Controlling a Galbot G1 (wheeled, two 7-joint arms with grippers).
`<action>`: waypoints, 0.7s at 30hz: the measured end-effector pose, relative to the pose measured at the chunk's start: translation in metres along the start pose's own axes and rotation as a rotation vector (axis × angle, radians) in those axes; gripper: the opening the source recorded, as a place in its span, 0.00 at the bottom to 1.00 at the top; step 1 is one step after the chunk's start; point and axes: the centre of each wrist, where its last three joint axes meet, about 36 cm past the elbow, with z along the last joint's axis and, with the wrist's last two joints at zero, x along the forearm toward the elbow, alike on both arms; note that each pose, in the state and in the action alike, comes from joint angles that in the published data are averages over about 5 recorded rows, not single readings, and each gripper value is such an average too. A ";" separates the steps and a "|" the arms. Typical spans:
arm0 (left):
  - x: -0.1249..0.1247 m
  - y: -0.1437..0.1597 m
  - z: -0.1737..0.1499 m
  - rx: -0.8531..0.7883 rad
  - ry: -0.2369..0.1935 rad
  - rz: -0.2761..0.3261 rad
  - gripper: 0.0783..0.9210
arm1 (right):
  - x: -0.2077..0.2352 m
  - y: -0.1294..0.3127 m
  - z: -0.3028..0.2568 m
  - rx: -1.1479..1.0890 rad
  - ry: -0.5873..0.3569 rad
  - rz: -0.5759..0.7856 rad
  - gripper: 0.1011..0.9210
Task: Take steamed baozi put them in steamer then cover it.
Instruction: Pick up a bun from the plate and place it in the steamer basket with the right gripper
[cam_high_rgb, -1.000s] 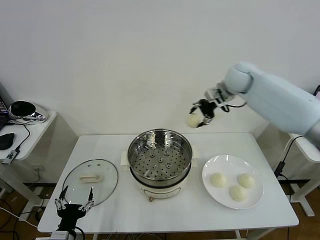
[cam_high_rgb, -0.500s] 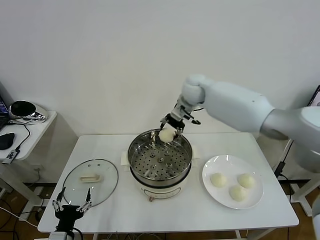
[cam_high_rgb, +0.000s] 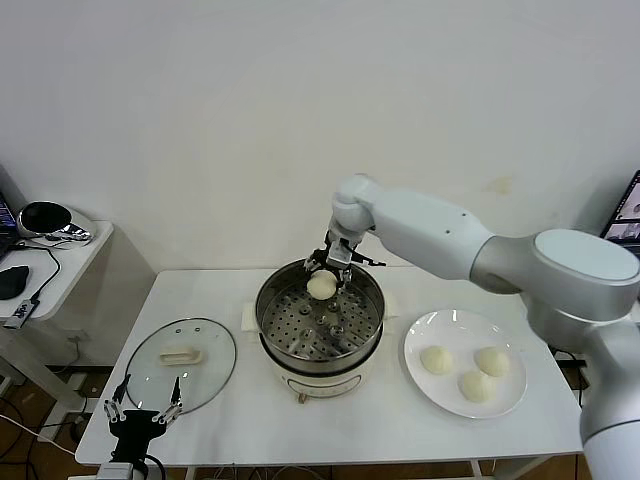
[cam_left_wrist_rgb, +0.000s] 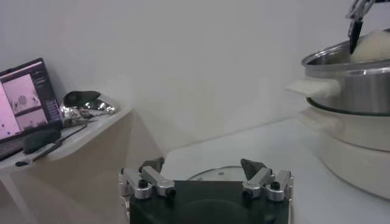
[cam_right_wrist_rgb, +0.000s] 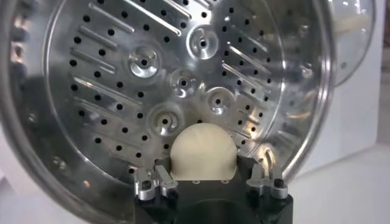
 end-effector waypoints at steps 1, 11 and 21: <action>0.000 0.000 0.000 0.000 0.000 -0.001 0.88 | -0.003 -0.001 0.000 0.011 0.000 -0.002 0.68; -0.001 -0.001 0.000 0.007 -0.002 -0.003 0.88 | -0.011 -0.007 0.005 0.076 0.014 -0.010 0.83; 0.002 0.002 -0.004 0.004 -0.003 -0.004 0.88 | 0.043 -0.002 0.003 -0.097 0.043 0.035 0.88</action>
